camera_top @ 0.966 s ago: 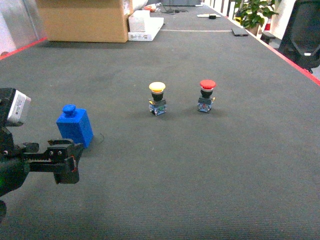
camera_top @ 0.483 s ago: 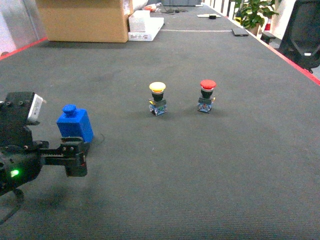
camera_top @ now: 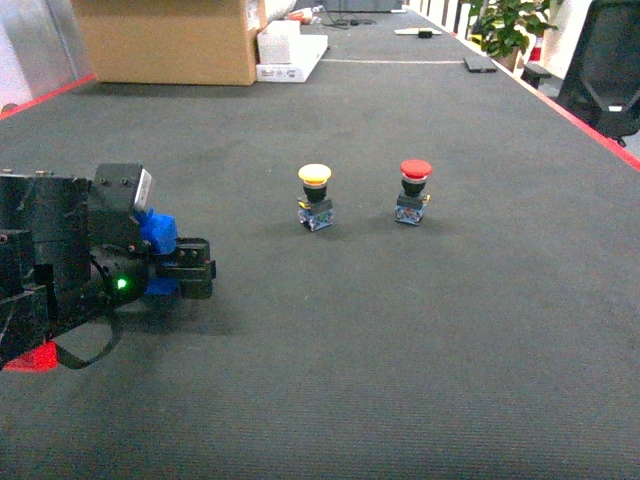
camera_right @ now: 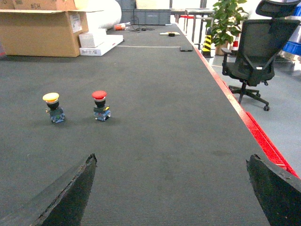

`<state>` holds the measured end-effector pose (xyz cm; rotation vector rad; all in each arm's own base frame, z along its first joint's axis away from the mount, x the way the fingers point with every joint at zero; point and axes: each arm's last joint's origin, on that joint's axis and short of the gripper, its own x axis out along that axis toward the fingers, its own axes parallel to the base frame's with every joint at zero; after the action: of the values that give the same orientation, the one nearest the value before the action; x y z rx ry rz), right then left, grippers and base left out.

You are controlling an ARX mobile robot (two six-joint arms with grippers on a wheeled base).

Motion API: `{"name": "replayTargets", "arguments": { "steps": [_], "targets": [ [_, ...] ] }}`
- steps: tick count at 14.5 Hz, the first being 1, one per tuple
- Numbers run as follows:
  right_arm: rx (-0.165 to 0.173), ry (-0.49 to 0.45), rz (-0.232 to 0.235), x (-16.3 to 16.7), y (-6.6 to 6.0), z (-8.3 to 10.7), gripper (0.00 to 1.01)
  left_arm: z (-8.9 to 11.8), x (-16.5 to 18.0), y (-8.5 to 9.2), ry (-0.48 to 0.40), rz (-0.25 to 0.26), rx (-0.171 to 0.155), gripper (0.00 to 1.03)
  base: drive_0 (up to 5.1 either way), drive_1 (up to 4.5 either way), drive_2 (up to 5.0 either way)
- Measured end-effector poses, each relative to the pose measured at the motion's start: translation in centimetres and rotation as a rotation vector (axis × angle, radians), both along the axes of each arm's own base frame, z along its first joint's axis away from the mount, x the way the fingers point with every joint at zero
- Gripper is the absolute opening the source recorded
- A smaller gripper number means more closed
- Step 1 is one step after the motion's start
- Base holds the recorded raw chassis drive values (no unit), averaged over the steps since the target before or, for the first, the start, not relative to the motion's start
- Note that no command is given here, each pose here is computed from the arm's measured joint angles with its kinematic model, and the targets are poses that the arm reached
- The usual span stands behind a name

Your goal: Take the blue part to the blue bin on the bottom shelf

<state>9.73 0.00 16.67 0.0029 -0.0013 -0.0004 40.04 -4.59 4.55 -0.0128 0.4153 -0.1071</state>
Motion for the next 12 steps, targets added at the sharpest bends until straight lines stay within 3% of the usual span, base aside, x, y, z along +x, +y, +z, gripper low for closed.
{"name": "replayTargets", "arguments": {
  "steps": [3,7,9,12],
  "targets": [
    [0.0,0.0,0.0,0.0,0.0,0.0,0.98,0.1,-0.2,0.1,-0.01,0.001,-0.005,0.46,0.0,0.0,0.0],
    [0.0,0.0,0.0,0.0,0.0,0.0,0.98,3.3,-5.6,0.7,-0.121,0.069,-0.066,0.44,0.0,0.0,0.0],
    [0.0,0.0,0.0,0.0,0.0,0.0,0.98,5.4,-10.0,0.8,-0.103,0.073,-0.052,0.44,0.0,0.0,0.0],
    [0.0,0.0,0.0,0.0,0.0,0.0,0.98,11.3,-15.9,0.6,-0.22,0.109,-0.04,0.44,0.0,0.0,0.0]
  ]
}}
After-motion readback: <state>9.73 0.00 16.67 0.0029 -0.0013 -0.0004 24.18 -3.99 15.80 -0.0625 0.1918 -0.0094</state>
